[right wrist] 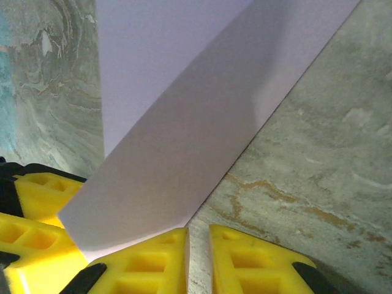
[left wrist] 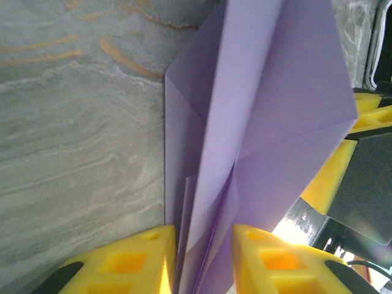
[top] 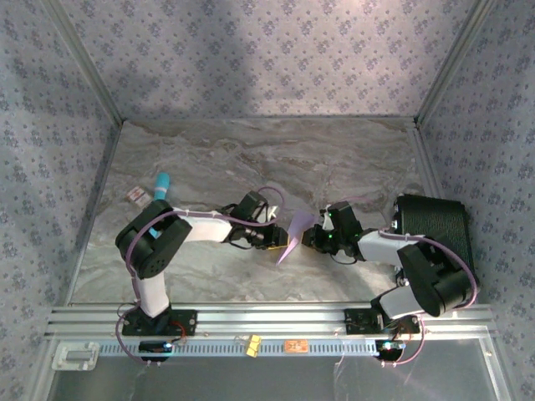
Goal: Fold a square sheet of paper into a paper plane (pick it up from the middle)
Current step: Move the paper plane to the center of the table.
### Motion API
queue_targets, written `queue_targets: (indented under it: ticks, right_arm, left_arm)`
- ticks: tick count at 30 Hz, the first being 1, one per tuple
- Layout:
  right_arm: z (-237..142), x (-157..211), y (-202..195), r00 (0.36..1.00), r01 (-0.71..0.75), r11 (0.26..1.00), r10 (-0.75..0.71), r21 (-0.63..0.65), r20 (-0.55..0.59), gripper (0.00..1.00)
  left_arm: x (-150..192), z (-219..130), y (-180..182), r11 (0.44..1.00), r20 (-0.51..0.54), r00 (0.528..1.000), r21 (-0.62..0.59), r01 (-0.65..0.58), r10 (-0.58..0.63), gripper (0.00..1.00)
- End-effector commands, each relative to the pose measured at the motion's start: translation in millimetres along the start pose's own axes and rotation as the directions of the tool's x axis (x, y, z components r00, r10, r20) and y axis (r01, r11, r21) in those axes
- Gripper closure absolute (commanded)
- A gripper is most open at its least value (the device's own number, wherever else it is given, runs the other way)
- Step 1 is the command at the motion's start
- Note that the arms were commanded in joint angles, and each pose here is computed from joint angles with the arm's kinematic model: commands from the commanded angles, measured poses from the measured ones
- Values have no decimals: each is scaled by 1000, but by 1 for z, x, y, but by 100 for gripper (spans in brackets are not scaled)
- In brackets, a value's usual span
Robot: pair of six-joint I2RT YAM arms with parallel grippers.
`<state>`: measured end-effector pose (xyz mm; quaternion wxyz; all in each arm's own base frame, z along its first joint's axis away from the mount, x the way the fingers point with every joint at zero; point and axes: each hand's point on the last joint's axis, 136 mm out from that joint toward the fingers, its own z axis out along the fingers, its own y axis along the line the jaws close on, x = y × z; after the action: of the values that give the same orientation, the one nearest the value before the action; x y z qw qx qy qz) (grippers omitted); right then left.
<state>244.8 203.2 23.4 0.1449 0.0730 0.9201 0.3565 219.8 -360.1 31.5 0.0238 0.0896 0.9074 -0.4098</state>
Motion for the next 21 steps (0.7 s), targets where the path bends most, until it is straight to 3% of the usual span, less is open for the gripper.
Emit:
queue_targets:
  ticks: [1, 11, 21]
  right_arm:
    - [2, -4, 12, 1000, -4, 999, 3, -34, -4, 83]
    - [3, -1, 8, 1000, -8, 1000, 7, -29, -10, 83]
    - [4, -1, 7, 1000, -8, 1000, 8, -28, -8, 83]
  left_arm:
    - [8, 7, 0, 1000, -41, 999, 12, -7, 8, 71]
    - [16, 12, -7, 999, -84, 996, 33, -34, 37, 73]
    - [14, 10, -13, 998, -83, 995, 39, -57, 60, 85]
